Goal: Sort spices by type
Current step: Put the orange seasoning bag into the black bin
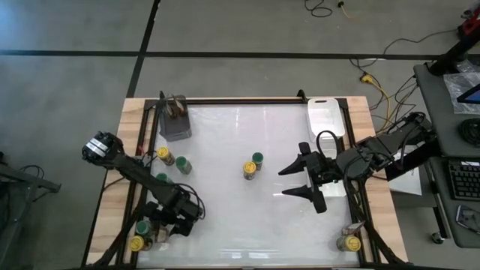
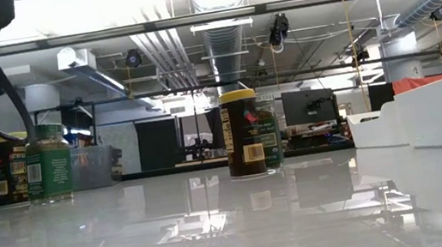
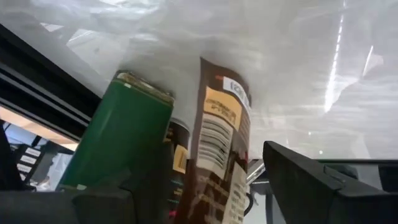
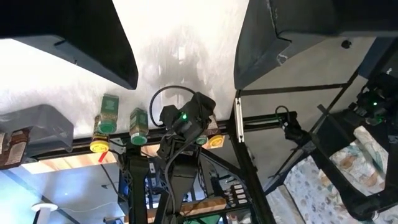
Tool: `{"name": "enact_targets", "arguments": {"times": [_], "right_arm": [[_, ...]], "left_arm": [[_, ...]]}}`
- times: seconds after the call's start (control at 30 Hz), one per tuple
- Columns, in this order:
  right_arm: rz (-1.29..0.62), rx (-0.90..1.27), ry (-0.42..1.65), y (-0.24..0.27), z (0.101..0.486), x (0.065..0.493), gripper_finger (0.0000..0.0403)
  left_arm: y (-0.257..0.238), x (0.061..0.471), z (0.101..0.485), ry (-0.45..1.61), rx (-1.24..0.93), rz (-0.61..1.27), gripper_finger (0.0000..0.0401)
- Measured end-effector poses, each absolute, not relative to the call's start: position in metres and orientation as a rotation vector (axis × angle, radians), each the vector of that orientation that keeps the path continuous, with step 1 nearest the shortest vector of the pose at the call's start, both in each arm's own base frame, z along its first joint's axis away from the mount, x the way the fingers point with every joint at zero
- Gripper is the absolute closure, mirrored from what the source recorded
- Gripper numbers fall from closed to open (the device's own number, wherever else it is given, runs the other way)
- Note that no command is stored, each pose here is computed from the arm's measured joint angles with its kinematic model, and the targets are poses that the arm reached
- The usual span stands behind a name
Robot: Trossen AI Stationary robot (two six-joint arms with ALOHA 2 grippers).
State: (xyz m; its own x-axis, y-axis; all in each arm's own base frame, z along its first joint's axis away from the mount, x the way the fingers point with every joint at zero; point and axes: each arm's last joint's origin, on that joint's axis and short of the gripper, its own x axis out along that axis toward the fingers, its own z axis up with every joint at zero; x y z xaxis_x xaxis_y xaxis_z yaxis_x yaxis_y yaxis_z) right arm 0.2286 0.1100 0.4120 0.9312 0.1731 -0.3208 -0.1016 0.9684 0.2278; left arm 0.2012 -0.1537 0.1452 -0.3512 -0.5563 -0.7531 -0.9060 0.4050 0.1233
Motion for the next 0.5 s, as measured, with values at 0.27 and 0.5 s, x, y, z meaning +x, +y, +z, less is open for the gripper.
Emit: {"name": "enact_targets", "arguments": {"times": [0.27, 0.5], "right_arm": [[0.142, 0.209, 0.346, 0.1100, 0.4120, 0.2285, 0.0142], [0.142, 0.209, 0.346, 0.1100, 0.4120, 0.2285, 0.0131]], "left_arm": [[-0.1545, 0.2003, 0.1446, 2.037, -1.231, 0.726, 0.0257], [-0.1543, 0.2003, 0.1443, 2.011, -1.196, 0.707, 0.0375]]}}
